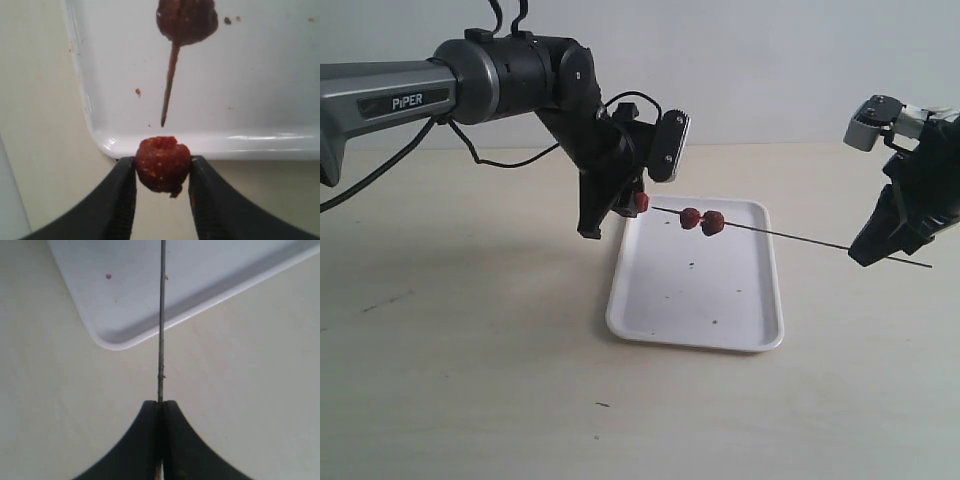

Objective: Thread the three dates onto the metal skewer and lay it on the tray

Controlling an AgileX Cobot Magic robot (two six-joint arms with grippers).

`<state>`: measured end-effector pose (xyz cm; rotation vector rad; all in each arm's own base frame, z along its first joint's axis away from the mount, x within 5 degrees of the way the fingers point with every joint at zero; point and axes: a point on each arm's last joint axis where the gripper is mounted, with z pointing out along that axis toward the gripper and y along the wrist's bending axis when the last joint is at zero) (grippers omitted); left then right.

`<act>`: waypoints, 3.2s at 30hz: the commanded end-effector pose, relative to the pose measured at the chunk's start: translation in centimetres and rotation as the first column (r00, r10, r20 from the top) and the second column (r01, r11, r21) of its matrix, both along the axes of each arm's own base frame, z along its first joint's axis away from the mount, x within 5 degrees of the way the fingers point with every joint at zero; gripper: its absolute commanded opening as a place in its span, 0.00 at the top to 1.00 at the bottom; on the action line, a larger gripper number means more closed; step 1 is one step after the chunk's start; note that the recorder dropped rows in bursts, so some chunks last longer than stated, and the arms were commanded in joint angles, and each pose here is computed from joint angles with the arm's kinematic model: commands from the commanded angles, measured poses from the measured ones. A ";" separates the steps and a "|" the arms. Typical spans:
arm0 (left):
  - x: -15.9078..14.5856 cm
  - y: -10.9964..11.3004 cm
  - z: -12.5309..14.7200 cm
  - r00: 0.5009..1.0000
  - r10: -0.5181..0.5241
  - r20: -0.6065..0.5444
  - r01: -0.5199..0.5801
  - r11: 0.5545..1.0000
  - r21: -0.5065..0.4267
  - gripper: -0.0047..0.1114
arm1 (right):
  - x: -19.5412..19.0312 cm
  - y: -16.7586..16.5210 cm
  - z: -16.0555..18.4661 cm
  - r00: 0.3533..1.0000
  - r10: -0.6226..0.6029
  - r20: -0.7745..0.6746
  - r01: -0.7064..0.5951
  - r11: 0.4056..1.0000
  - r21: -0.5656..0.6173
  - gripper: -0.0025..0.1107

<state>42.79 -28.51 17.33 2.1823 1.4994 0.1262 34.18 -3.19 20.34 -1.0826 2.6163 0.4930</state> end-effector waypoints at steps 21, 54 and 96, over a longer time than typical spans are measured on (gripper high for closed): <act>0.0 -0.1 -0.4 1.000 0.013 -0.019 -0.013 1.000 -0.019 0.65 | 0.1 0.1 0.7 0.999 0.016 0.034 -0.017 1.000 0.026 0.98; -0.2 -0.1 -0.6 0.996 0.063 -0.063 -0.065 0.997 -0.035 0.65 | 0.6 0.4 0.9 0.995 0.020 0.097 -0.025 0.998 0.054 0.98; 0.7 1.7 -0.6 0.973 0.139 -0.186 -0.163 0.979 -0.119 0.65 | 0.9 1.0 2.1 0.980 0.035 0.197 -0.059 0.991 0.117 0.98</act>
